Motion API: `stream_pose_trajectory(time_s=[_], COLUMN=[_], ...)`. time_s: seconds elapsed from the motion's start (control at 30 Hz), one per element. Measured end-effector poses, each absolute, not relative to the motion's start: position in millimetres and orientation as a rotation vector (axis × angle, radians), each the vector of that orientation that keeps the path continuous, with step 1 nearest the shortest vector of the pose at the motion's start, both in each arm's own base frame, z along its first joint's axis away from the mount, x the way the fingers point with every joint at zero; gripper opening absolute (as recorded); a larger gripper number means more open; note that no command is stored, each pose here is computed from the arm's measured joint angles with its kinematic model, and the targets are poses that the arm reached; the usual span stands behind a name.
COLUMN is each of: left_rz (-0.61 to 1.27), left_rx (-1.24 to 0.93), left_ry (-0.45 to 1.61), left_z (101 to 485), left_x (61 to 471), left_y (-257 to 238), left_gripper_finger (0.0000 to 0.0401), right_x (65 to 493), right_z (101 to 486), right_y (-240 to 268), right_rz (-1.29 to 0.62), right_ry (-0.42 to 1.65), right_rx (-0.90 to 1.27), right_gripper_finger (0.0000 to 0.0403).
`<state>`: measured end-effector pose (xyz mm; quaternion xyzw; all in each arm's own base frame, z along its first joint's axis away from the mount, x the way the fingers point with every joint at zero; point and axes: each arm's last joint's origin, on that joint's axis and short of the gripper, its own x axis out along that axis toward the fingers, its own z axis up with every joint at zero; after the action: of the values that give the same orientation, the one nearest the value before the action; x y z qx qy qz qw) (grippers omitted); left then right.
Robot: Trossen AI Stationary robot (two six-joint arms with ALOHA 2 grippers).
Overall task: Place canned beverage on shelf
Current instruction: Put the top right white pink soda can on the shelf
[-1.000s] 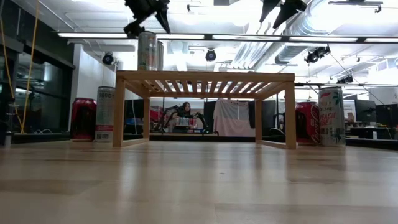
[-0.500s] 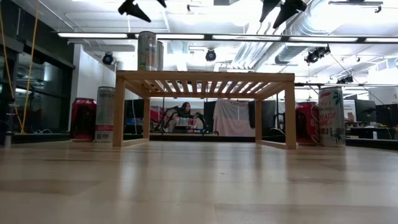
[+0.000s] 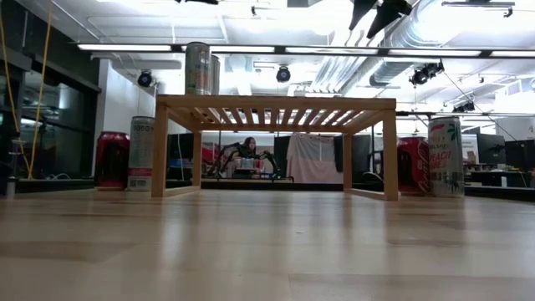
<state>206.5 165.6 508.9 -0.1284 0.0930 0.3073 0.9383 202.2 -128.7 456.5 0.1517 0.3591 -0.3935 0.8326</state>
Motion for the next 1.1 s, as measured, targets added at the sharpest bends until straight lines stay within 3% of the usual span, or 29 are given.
stream_pose_trajectory(time_s=[0.43,0.83,1.1], left_rz=[0.423,0.323,0.335], left_rx=[-0.233,-0.23,-0.178], left_ry=[-0.051,-0.184,-0.124], left_z=[460.1,450.5,452.6], left_x=[232.8,178.5,137.5], left_y=[124.4,69.9,53.5], left_gripper_finger=[0.0386,0.0386,0.0386], right_x=[200.0,206.0,209.4], right_z=[453.1,454.4,454.3], right_y=[-125.7,-120.4,-114.1], right_rz=[-0.728,-0.517,-0.605], right_ry=[0.859,0.824,0.784], right_rx=[0.233,0.267,0.413], right_gripper_finger=[0.031,0.031,0.031])
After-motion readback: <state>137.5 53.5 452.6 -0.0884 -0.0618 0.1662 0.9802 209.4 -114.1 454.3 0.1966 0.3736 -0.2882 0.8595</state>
